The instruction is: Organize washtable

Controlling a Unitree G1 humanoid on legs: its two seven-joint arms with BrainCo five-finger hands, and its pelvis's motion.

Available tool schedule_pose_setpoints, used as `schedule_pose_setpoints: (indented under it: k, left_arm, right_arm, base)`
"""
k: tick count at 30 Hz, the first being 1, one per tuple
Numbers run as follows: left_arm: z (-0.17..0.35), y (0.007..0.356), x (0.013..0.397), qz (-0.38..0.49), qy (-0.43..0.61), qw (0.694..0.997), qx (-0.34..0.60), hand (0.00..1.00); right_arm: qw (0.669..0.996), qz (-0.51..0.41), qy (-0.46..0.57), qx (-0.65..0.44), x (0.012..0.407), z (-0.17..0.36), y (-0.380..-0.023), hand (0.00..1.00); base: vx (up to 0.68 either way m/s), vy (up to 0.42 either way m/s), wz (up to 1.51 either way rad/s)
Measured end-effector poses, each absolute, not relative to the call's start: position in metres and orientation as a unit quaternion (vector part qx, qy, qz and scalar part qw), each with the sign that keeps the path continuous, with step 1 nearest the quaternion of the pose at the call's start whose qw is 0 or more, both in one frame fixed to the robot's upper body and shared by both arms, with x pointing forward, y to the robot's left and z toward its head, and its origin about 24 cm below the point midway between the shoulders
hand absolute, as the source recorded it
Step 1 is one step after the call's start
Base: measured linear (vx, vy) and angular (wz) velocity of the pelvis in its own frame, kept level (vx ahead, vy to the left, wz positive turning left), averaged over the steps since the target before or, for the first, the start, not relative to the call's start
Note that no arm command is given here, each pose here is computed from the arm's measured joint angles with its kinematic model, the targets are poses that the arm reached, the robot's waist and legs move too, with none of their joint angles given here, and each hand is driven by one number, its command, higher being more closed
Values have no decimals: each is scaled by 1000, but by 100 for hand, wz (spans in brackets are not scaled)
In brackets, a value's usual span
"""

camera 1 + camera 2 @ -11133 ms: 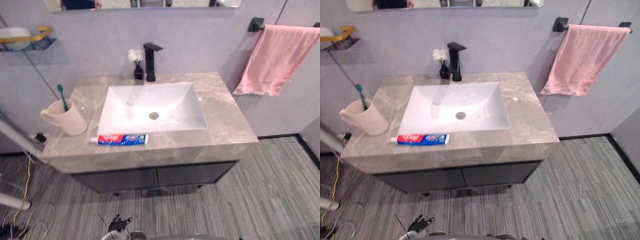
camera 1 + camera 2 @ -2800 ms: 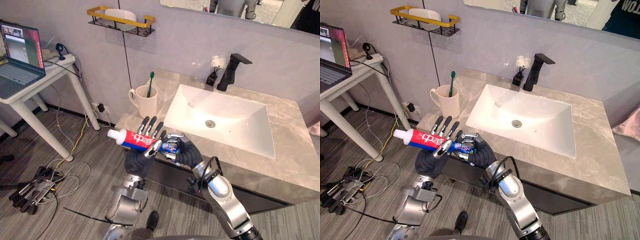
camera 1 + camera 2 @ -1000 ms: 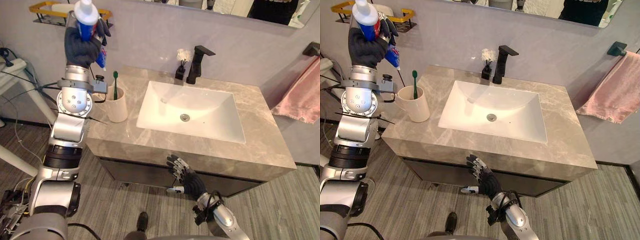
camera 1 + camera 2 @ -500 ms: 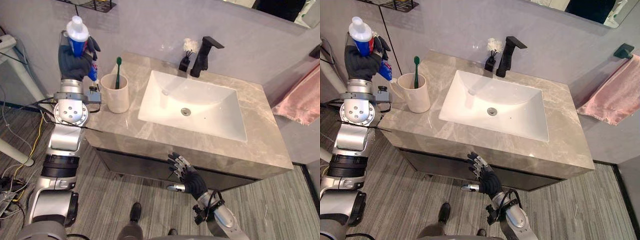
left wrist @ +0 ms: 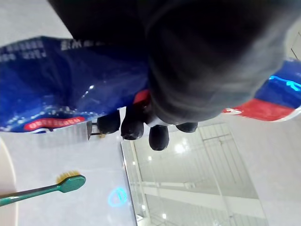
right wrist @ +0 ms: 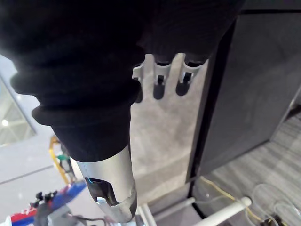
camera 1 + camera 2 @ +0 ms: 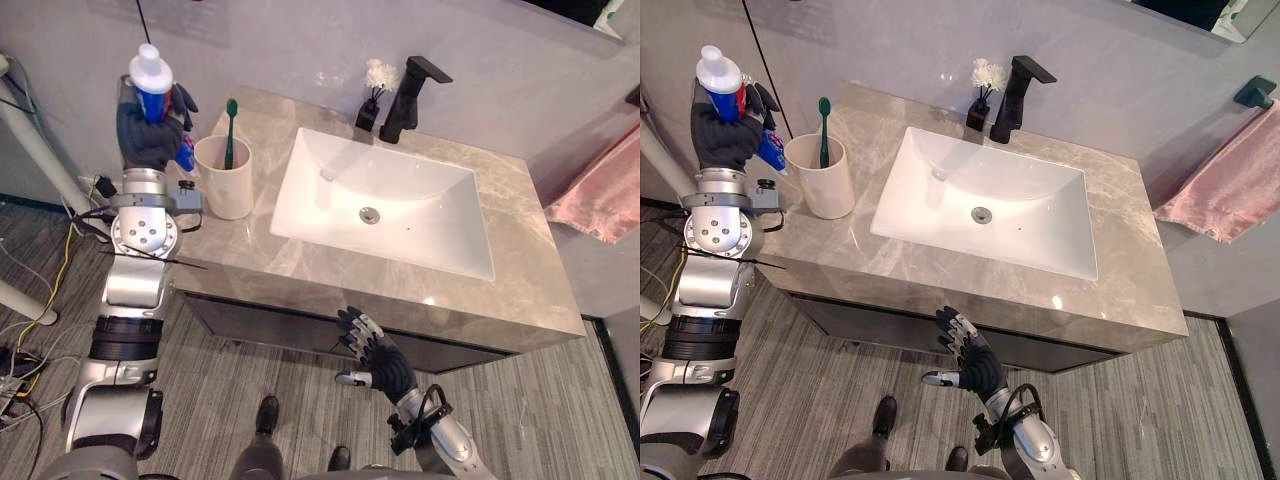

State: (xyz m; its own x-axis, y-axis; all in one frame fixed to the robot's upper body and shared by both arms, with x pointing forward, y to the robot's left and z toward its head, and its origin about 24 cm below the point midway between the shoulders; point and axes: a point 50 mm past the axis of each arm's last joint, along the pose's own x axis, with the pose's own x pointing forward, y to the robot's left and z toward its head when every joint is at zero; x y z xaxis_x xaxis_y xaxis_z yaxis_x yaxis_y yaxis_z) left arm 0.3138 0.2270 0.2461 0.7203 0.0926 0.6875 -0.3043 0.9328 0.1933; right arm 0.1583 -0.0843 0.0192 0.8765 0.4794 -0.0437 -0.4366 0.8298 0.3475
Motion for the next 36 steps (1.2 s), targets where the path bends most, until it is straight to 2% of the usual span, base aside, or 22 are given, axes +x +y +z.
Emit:
schedule_pose_setpoints:
  k: [13,36]
  left_arm:
    - [291,216,310,118,-431,870,210,100]
    - [292,198,315,84,-436,872,207,100]
  right_arm:
    - [954,244,61,166,158,20,-83,0]
    - [948,259,65,171,155,20,-75,0]
  base:
    - [0,0,0]
    - [0,0,-1]
